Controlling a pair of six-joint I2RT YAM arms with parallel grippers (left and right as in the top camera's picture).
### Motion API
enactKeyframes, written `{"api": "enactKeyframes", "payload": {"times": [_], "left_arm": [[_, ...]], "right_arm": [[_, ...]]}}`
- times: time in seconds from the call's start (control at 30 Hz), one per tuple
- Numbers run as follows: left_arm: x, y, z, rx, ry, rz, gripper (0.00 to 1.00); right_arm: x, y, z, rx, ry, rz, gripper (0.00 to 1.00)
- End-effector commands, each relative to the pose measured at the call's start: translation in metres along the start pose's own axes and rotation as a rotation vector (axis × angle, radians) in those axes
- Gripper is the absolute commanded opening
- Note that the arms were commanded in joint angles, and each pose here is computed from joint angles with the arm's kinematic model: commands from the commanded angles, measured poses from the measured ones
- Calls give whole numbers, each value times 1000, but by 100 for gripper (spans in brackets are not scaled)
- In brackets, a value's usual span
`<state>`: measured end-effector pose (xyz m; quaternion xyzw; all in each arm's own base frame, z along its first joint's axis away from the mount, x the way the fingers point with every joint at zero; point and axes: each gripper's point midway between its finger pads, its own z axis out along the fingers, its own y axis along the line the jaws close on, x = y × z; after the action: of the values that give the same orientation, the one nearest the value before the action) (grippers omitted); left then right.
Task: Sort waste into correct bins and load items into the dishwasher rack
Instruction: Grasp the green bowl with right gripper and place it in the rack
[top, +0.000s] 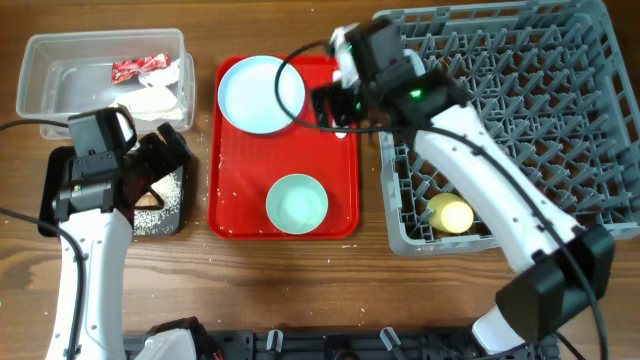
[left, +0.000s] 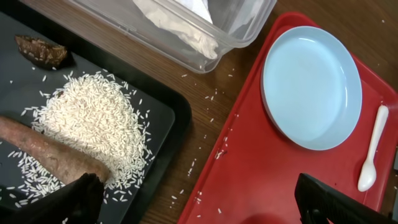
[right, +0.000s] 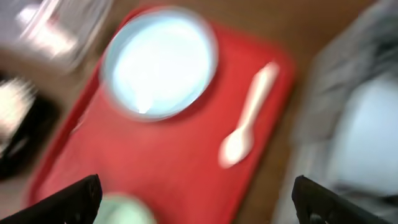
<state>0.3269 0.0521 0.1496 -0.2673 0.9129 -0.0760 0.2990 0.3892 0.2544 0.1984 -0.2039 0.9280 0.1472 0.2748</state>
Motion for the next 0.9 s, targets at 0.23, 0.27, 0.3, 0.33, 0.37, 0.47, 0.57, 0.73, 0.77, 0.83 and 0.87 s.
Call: {"api": "enactKeyframes", "payload": {"times": [0.23, 0.27, 0.3, 0.33, 0.37, 0.47, 0.57, 0.73, 0.77, 0.83, 0.87], "left_arm": [[-8, -1, -6, 3, -25, -2, 100], [-8, -1, -6, 3, -25, -2, 100], [-8, -1, -6, 3, -25, -2, 100], [-8, -1, -6, 3, -25, -2, 100], [-7, -1, -6, 3, -25, -2, 100], [-8, -1, -6, 3, -25, -2, 100], [-8, -1, -6, 3, -25, -2, 100], [-8, -1, -6, 3, -25, -2, 100], [-8, -1, -6, 3, -25, -2, 100], [-8, -1, -6, 3, -25, -2, 100], [-8, -1, -6, 3, -25, -2, 100]], "right_arm": [[156, 24, 80, 9, 403, -20, 75], [166, 22, 87, 9, 405, -21, 72], [172, 21, 91, 9, 405, -21, 70], [177, 19, 94, 9, 403, -21, 68], [181, 18, 97, 8, 401, -21, 64], [183, 17, 97, 10, 403, -22, 45], [182, 15, 98, 24, 398, -23, 28], [180, 16, 97, 23, 393, -21, 23], [179, 16, 97, 22, 390, -21, 23], [173, 17, 96, 19, 378, -21, 14], [168, 19, 95, 17, 370, -22, 4]]}}
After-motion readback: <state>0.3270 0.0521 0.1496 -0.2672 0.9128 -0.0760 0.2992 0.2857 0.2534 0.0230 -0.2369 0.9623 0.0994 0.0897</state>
